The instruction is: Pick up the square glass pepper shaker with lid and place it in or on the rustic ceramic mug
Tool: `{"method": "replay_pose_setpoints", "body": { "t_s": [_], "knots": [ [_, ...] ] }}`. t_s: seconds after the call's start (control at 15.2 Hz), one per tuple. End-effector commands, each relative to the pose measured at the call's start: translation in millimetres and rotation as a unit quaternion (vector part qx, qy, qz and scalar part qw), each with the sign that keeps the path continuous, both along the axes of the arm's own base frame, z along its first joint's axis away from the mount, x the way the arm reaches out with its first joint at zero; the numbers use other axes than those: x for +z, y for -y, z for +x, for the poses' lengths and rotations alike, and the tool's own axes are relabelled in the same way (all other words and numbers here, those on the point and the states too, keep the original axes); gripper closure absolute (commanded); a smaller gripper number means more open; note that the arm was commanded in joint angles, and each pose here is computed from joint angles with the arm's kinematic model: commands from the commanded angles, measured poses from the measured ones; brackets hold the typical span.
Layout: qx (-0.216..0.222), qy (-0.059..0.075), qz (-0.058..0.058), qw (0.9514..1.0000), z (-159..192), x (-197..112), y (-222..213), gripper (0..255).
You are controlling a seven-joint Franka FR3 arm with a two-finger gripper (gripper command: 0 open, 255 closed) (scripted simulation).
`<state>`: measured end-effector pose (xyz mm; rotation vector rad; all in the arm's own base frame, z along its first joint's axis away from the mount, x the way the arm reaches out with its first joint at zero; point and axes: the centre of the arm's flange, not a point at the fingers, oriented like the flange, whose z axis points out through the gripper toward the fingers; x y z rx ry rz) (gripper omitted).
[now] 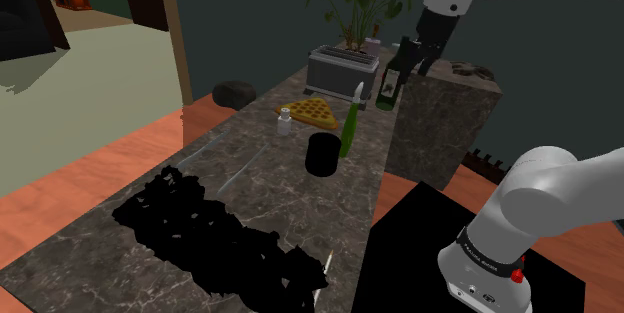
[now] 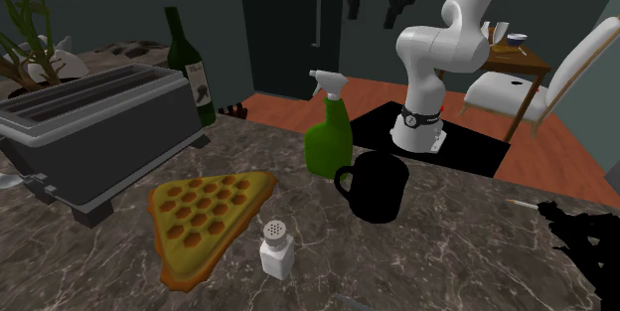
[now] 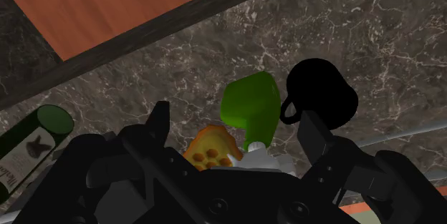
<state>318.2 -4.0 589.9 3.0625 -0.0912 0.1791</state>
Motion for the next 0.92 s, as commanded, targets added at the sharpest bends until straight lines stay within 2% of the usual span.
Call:
{"method": "replay_pose_setpoints", "body": {
  "t_s": [0.0,0.86],
  "knots": [
    [0.0,0.0,0.0,1.0,0,0,0,0],
    [-0.016,0.008,-0.02,0.9996,137,-80,-70,0]
  ]
}}
